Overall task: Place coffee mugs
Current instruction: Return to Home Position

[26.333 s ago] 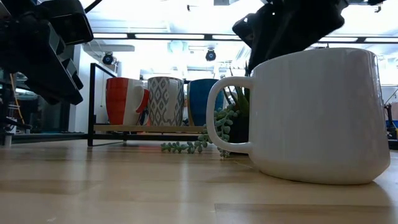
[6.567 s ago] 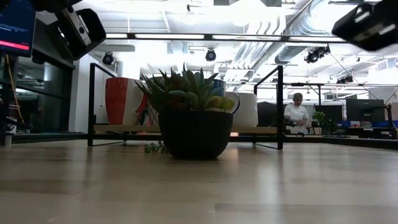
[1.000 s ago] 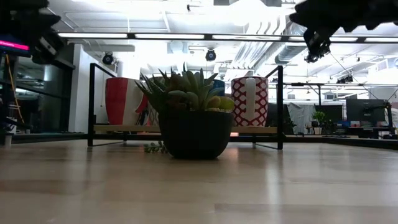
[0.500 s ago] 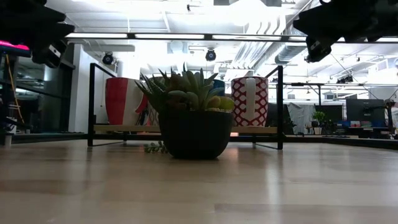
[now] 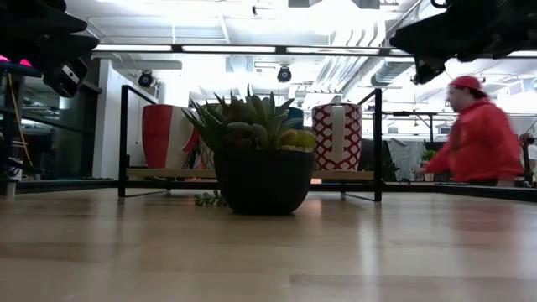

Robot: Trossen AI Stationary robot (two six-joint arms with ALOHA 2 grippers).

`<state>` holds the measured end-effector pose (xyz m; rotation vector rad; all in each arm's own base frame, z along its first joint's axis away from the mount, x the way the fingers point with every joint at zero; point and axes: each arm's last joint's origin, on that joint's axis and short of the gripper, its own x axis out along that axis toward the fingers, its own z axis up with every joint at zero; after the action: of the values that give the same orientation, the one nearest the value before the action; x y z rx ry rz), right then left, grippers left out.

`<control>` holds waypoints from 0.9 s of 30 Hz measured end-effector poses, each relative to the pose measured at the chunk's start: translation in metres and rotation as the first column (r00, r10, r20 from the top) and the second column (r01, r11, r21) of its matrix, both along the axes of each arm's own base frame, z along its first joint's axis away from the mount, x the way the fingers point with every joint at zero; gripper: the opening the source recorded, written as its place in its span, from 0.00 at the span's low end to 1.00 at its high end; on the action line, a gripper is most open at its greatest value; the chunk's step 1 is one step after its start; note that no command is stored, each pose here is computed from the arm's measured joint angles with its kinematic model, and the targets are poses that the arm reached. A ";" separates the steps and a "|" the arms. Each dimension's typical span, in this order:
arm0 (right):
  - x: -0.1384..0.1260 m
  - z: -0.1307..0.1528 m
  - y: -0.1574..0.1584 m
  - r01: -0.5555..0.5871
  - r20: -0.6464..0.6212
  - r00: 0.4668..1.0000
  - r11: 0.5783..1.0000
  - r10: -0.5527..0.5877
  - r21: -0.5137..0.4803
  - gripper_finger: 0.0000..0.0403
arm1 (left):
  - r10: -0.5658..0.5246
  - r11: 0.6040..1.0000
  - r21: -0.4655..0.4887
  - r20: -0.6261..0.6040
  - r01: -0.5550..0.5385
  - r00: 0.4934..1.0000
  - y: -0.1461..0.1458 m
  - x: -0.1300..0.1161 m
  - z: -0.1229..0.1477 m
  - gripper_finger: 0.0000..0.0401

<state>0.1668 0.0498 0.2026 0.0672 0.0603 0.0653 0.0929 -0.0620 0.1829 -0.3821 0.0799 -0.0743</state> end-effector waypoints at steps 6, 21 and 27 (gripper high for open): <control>0.000 -0.002 -0.003 0.119 -0.024 0.993 0.993 -0.118 0.028 0.13 | 0.000 1.000 0.001 0.000 0.000 1.000 0.000 0.000 0.000 0.22; -0.040 -0.015 -0.028 0.098 -0.030 0.995 0.995 -0.098 -0.007 0.13 | 0.000 1.000 0.001 0.000 0.000 1.000 0.000 0.000 0.000 0.22; -0.048 -0.032 -0.036 0.098 -0.008 0.995 0.995 -0.098 -0.015 0.13 | 0.000 1.000 0.001 0.000 0.000 1.000 0.000 0.000 0.000 0.22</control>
<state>0.1183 0.0134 0.1707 0.0562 0.0662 -0.0339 0.0929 -0.0620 0.1829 -0.3812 0.0804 -0.0742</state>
